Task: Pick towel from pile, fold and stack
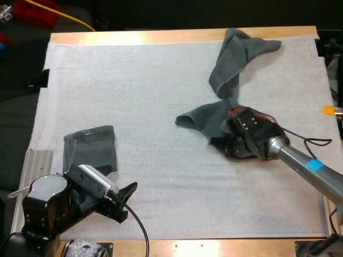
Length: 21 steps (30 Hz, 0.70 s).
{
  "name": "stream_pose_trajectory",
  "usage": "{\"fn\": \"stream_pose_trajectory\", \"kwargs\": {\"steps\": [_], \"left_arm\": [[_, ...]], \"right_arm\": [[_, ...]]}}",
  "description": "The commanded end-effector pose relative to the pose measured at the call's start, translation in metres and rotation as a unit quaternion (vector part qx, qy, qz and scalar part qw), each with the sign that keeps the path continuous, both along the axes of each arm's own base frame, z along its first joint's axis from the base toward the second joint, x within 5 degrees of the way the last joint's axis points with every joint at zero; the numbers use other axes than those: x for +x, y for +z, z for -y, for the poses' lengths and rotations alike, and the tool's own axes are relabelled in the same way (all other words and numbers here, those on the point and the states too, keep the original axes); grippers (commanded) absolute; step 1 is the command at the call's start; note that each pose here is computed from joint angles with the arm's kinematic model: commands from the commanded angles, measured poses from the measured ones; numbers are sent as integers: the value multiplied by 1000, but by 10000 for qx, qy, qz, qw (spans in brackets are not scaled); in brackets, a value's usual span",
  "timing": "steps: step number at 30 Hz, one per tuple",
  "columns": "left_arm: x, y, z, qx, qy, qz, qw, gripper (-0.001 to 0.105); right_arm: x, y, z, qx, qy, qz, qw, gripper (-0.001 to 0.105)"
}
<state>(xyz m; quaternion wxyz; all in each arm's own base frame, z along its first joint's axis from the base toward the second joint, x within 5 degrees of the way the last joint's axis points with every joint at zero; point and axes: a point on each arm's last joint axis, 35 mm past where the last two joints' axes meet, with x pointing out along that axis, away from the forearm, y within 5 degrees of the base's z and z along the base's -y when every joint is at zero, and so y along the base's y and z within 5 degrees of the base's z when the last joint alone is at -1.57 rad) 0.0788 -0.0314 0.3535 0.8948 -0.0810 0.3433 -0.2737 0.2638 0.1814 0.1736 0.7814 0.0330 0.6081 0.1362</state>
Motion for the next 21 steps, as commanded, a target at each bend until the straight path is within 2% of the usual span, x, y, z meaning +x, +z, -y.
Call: {"fn": "stream_pose_trajectory", "kwargs": {"steps": [1, 10, 14, 21], "left_arm": [[0, 3, 1, -57, -20, 20, 10000, 69], [0, 3, 1, -57, -20, 20, 10000, 69], [0, 3, 1, -57, -20, 20, 10000, 69], [0, 3, 1, -57, -20, 20, 10000, 69]], "right_arm": [[-6, 6, -4, 70, 185, 62, 9998, 0], [-43, 14, -45, 374, 1084, -64, 9934, 0], [-62, 14, -62, 418, 1323, -152, 9902, 0], [-95, 15, -90, 622, 1887, -200, 9799, 0]]}}
